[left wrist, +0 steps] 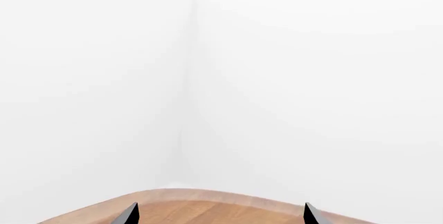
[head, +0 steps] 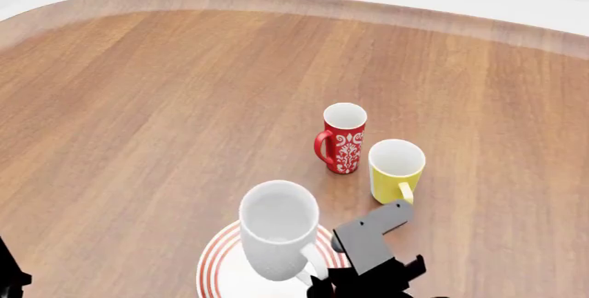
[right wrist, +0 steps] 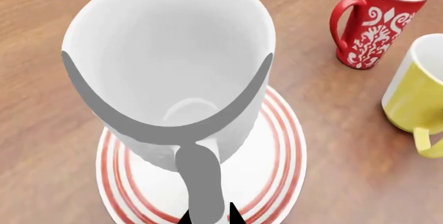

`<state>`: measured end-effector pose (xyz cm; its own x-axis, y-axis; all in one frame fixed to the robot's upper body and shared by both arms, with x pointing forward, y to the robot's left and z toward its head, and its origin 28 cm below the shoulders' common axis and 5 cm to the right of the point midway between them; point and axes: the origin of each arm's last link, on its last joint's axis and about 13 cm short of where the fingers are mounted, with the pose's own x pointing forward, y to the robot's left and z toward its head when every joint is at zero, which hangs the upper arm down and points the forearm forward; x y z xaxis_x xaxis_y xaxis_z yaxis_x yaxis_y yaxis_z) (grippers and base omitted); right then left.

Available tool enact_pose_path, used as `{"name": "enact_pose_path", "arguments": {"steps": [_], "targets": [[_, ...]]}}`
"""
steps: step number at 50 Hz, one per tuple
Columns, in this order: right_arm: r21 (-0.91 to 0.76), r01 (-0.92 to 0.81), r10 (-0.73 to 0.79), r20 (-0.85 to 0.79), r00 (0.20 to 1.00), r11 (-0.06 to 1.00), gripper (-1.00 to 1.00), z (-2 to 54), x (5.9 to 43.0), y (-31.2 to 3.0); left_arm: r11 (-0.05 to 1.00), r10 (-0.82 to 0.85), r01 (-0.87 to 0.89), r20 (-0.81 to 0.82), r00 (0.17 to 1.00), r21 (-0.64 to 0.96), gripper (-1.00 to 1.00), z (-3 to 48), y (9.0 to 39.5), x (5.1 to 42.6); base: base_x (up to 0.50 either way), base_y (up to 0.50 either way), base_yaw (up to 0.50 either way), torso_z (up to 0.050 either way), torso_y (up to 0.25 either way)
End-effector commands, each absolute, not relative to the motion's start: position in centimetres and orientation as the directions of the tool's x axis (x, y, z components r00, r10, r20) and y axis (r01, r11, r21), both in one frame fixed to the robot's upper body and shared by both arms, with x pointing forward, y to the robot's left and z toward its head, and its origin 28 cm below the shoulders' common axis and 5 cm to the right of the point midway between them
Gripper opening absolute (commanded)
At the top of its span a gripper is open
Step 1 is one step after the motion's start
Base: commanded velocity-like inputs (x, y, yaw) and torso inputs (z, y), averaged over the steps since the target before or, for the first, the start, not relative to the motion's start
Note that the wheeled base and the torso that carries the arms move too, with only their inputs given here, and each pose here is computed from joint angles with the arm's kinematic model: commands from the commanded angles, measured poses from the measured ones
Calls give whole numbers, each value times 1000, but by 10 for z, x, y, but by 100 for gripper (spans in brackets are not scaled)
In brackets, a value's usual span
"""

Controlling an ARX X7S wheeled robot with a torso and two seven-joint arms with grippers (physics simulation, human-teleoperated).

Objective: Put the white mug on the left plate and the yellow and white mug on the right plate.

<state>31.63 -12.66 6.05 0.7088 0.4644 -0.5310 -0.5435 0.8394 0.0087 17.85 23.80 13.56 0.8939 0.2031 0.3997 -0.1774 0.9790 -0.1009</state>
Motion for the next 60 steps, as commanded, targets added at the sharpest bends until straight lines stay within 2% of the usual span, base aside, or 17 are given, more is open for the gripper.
{"name": "enact_pose_path", "arguments": {"steps": [1,34,45,46,53,60], "targets": [[2,-547,451,-567,689,837,-100,60,328,-124,978,205,-178,405,891,-105,100,138,239,177,0,0,0,0,0],[-1,-567,449,-609,654,824,-100,46,337,-115,977,210,-179,418,884,-113,100,141,239,173,0,0,0,0,0],[-20,-553,429,-607,669,833,-100,44,338,-114,976,214,-182,419,882,-116,100,141,240,172,0,0,0,0,0],[-20,-552,430,-603,672,834,100,45,338,-114,977,213,-181,419,883,-115,100,141,239,172,0,0,0,0,0],[-11,-538,436,-573,694,843,100,50,331,-121,977,212,-181,419,883,-114,100,141,239,173,0,0,0,0,1],[-7,-518,439,-523,731,855,100,58,304,-137,977,212,-180,420,882,-114,100,142,239,173,0,0,0,0,0]]}}
